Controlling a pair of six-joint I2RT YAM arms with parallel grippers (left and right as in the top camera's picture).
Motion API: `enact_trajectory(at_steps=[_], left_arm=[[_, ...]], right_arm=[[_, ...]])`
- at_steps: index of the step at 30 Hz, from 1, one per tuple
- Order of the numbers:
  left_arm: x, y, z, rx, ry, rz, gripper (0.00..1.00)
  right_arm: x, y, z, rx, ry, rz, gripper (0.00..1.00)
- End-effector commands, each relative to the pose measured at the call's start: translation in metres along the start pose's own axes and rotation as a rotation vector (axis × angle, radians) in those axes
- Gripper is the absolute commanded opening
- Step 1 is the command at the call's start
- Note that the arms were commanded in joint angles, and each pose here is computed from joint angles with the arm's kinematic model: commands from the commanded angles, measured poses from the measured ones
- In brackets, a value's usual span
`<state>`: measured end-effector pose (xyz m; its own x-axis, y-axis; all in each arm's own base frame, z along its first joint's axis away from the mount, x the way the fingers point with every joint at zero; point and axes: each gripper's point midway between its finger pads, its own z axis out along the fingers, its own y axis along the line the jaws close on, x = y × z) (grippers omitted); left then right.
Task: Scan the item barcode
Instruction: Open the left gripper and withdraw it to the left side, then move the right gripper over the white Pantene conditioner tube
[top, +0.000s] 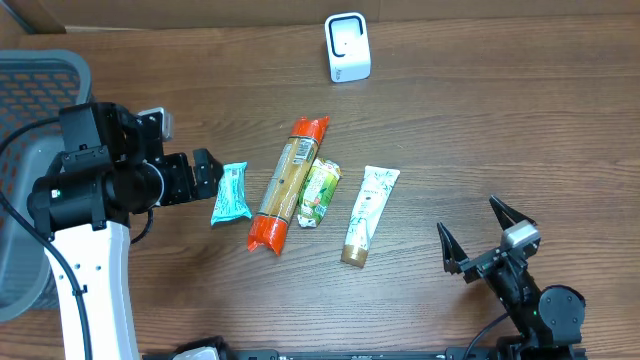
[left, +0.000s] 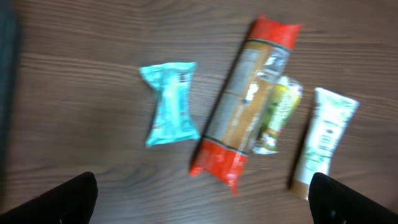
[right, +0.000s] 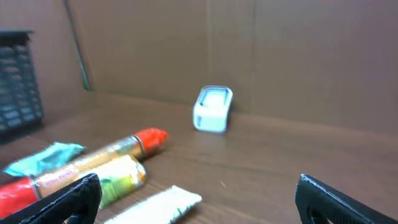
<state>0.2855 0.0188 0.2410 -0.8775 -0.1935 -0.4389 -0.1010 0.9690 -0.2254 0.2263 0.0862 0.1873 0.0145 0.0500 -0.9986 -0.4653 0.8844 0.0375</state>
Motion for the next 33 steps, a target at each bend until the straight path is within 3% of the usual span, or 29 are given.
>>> enact_trajectory(at_steps=[1,5,11,19,26,33], left_arm=[[-0.003,0.014,-0.007,-0.104,-0.015,0.01,1.0],[-0.002,0.015,-0.006,-0.105,-0.007,0.013,1.0],[-0.003,0.015,-0.006,-0.104,-0.01,0.013,1.0],[-0.003,0.015,-0.006,-0.104,-0.01,0.013,1.0],[-0.003,0.015,-0.006,-0.104,-0.01,0.013,1.0],[-0.003,0.015,-0.006,-0.104,-0.01,0.013,1.0]], right_arm=[[-0.002,0.021,-0.001,-0.122,-0.011,0.014,1.0],[-0.012,0.028,-0.005,-0.148,0.018,0.08,1.0],[-0.06,0.033,-0.012,-0.145,0.055,0.091,1.0],[-0.083,0.044,0.014,-0.246,0.359,0.265,1.0],[-0.073,0.05,0.046,-0.35,0.638,0.483,1.0],[-0.025,0.051,0.08,-0.435,0.815,0.718,1.0]])
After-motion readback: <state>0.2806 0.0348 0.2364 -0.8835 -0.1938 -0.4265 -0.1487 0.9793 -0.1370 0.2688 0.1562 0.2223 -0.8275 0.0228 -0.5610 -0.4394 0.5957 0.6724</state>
